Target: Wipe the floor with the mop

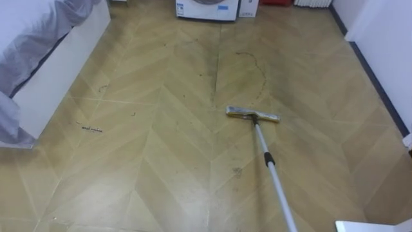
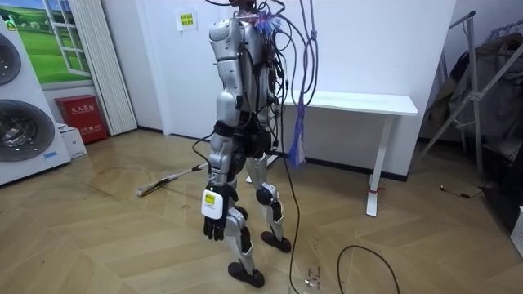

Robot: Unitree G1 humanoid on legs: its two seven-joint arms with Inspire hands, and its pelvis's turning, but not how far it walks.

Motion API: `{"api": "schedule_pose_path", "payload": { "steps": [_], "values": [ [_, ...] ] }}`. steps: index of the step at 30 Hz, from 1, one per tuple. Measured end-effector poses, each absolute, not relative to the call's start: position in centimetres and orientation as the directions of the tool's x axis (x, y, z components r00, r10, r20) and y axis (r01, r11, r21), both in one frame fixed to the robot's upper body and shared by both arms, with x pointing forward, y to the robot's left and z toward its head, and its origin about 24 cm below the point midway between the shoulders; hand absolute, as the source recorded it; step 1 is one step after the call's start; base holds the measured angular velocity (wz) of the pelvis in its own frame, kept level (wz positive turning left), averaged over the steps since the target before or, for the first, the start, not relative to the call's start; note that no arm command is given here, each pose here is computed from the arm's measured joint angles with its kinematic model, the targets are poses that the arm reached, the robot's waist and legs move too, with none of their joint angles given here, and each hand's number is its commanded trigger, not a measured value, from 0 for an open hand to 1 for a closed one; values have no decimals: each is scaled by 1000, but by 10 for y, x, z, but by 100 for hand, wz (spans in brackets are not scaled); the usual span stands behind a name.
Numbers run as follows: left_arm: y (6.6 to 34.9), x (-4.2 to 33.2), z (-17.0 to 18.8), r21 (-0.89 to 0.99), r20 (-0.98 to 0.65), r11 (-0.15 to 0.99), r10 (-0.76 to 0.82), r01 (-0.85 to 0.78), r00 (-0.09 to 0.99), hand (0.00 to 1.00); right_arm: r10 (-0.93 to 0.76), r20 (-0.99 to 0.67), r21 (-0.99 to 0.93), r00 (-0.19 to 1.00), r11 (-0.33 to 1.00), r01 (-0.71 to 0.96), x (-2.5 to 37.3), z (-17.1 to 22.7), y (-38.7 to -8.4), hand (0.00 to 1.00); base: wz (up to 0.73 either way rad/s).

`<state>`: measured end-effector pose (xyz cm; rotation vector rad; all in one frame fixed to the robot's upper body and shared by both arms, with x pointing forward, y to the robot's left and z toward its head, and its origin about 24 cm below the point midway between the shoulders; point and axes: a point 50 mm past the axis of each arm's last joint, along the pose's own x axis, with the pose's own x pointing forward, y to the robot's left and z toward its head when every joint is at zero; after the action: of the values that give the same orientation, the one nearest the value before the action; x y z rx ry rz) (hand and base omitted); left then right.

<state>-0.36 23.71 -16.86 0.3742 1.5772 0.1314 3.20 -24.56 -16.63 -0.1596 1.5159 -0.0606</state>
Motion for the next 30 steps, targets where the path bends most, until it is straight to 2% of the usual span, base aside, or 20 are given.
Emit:
{"api": "schedule_pose_path", "payload": {
  "steps": [10,26,30],
  "values": [
    [236,-2,-169,315,-948,937,318,154,4,0,-167,-984,-171,67,983,-59,31,-166,-248,100,1],
    [229,40,-170,320,-946,925,301,204,121,0,-185,-975,-188,126,982,-12,48,-164,-252,100,6],
    [227,42,-170,314,-948,928,294,199,123,0,-270,-960,-272,69,962,-19,36,-164,-260,100,17]
  ]
}}
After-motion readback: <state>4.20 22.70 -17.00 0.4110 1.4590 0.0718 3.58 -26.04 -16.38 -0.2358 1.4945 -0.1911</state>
